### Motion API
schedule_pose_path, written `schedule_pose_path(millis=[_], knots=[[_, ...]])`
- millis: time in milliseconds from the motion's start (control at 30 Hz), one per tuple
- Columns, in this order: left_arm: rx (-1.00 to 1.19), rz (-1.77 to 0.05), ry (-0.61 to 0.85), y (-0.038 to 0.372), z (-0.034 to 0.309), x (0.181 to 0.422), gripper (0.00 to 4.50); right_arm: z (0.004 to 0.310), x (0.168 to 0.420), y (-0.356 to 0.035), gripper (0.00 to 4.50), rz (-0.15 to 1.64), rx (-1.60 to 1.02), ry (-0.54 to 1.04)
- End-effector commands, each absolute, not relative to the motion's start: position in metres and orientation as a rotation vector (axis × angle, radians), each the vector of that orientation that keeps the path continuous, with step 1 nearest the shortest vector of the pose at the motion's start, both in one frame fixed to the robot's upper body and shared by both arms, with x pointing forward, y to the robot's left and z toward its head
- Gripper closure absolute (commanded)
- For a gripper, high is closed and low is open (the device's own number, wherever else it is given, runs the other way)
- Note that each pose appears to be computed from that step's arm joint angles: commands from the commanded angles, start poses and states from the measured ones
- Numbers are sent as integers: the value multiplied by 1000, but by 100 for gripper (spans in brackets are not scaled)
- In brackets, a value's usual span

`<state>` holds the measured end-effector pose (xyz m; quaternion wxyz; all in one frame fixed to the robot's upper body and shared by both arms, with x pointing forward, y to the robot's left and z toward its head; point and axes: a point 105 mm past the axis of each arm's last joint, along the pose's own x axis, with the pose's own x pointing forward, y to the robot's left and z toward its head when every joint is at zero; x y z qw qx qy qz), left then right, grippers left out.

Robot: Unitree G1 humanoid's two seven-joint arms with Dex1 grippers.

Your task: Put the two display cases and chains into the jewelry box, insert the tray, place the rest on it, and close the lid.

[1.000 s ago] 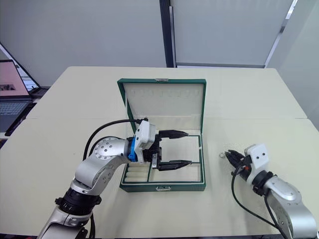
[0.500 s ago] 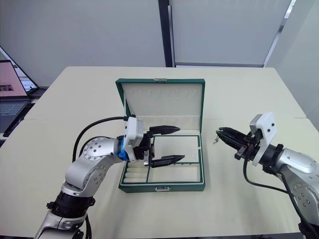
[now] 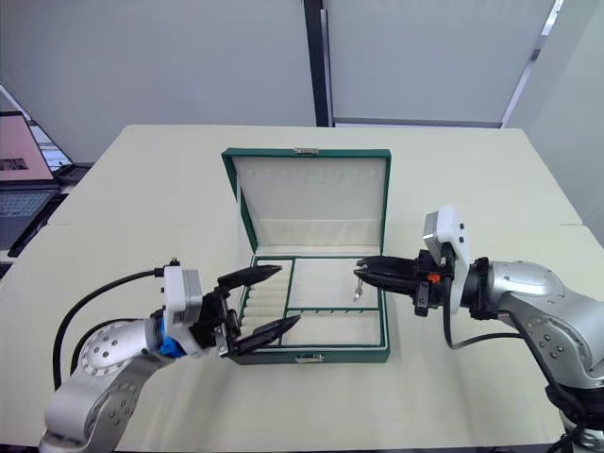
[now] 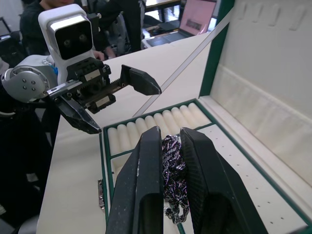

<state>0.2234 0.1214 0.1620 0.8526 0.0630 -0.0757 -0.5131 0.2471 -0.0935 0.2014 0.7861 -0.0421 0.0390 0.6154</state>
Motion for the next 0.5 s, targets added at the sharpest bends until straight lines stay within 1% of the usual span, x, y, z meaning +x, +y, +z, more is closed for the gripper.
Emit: schedule_pose_path(millis=[33, 133, 300, 500], knots=[[166, -1029, -194, 127, 167, 208, 0, 200, 246, -86, 417, 1387, -125, 51], [168, -980, -164, 133, 159, 199, 0, 188, 244, -82, 417, 1436, -131, 77], [170, -918, -157, 139, 152, 190, 0, 174, 242, -76, 417, 1497, -152, 103], [157, -871, -156, 141, 145, 185, 0, 163, 243, -69, 417, 1548, -182, 118]])
